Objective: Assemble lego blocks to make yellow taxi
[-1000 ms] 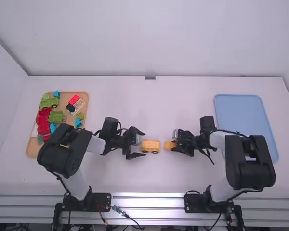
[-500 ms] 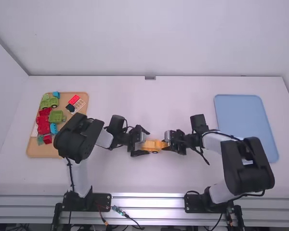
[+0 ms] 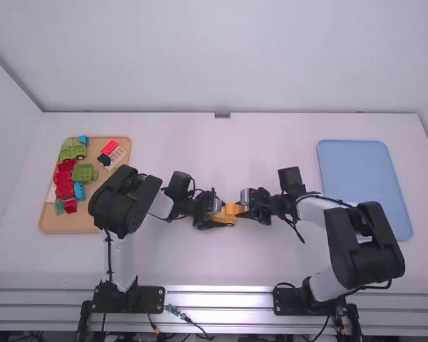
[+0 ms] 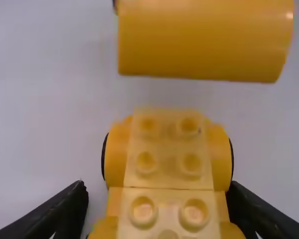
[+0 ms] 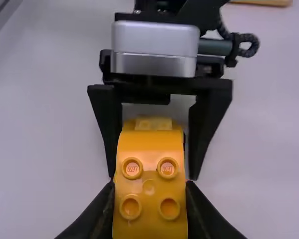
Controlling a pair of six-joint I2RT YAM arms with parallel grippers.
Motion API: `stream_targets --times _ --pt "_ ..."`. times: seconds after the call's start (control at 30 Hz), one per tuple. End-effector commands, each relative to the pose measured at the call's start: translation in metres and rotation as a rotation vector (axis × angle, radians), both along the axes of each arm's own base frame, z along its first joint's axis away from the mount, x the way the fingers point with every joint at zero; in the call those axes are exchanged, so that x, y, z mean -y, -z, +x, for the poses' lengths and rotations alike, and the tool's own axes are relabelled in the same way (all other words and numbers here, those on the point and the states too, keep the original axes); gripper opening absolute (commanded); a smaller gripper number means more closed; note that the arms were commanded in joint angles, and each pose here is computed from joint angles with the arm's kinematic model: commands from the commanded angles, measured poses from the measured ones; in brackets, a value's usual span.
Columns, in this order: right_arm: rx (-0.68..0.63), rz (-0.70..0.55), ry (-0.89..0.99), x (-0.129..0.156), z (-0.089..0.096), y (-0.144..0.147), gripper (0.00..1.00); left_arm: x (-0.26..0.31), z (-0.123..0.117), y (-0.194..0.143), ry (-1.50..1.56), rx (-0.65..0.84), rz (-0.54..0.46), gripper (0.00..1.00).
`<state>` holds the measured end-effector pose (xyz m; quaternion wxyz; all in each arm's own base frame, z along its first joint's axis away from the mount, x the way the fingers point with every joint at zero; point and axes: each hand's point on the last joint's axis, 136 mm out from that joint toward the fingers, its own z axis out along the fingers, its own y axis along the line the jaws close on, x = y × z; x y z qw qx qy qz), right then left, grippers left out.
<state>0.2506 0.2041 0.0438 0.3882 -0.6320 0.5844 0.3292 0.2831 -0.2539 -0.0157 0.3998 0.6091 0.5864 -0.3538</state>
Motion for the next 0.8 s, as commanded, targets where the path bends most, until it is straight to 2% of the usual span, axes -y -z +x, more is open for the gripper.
stream_targets --times 0.0,0.13,0.2,0.37,0.53,0.77 --pt "-0.048 0.026 -0.006 -0.004 0.000 0.004 0.15 -0.002 -0.007 0.007 0.006 -0.016 0.006 0.64" --pt "-0.079 0.022 0.011 -0.004 0.004 0.009 0.16 -0.001 -0.008 0.007 0.009 -0.012 0.006 0.54" --pt "-0.080 0.025 0.010 -0.005 0.007 0.008 0.15 -0.003 -0.006 0.006 0.004 -0.004 0.004 0.42" --pt "-0.090 0.025 0.019 -0.005 0.008 0.009 0.14 0.000 -0.007 0.006 0.011 0.001 0.003 0.27" --pt "-0.084 0.011 0.004 -0.010 0.005 0.010 0.14 -0.003 -0.002 0.011 -0.016 0.013 0.034 0.26" --pt "-0.093 -0.109 0.045 -0.026 0.011 0.021 0.07 -0.003 -0.001 0.011 -0.022 0.010 0.039 0.26"
